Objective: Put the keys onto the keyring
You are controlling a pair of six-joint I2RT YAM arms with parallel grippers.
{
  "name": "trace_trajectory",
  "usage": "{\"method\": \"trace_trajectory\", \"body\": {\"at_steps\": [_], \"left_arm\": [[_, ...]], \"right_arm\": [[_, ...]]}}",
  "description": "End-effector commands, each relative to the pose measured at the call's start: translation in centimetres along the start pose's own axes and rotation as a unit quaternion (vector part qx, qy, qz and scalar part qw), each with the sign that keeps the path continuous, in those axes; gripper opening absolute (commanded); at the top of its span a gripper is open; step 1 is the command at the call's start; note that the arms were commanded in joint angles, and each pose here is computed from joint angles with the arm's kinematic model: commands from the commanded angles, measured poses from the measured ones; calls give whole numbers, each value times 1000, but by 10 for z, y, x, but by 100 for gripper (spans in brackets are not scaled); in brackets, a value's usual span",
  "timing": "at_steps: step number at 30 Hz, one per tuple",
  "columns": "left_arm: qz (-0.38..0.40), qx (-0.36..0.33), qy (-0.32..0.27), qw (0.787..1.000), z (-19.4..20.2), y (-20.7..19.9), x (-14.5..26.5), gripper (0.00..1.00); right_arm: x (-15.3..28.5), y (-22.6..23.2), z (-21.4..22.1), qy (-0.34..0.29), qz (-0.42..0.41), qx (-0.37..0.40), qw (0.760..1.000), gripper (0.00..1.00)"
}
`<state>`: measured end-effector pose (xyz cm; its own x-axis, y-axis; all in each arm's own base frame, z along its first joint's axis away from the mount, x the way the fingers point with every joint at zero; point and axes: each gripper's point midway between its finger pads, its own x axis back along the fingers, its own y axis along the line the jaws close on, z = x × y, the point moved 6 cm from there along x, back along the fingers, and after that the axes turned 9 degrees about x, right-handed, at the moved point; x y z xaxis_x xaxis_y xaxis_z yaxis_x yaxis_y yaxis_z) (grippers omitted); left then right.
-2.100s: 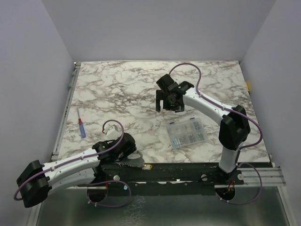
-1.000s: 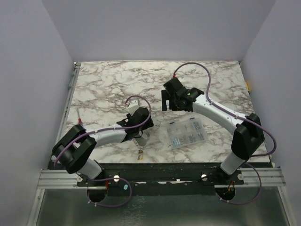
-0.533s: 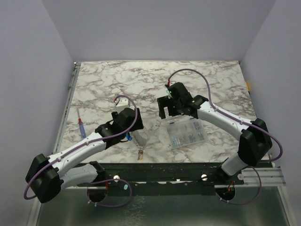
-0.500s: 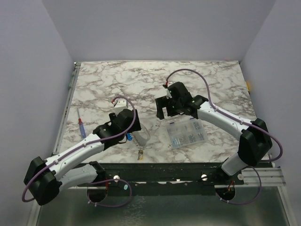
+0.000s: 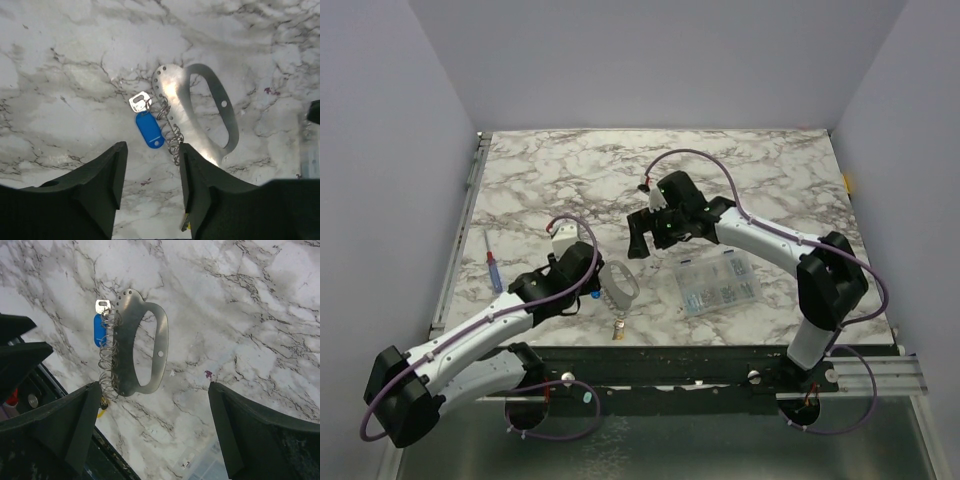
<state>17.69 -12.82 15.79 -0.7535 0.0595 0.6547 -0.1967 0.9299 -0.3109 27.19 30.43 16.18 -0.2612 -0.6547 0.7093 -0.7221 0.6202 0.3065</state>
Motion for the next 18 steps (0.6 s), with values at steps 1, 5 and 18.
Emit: {"method": "trace_trajectory", "body": {"at_steps": [1,5,18], "left_arm": [[15,29,69,997,32,3,-7,47],[-9,51,78,996,45,11,-18,47],[15,233,28,972,56,3,-44,42]], "right_arm": [[5,-3,0,-5,27,0,1000,100],[7,-6,8,2,41,-1,999,100],[10,-6,24,3,37,-3,999,100]]}}
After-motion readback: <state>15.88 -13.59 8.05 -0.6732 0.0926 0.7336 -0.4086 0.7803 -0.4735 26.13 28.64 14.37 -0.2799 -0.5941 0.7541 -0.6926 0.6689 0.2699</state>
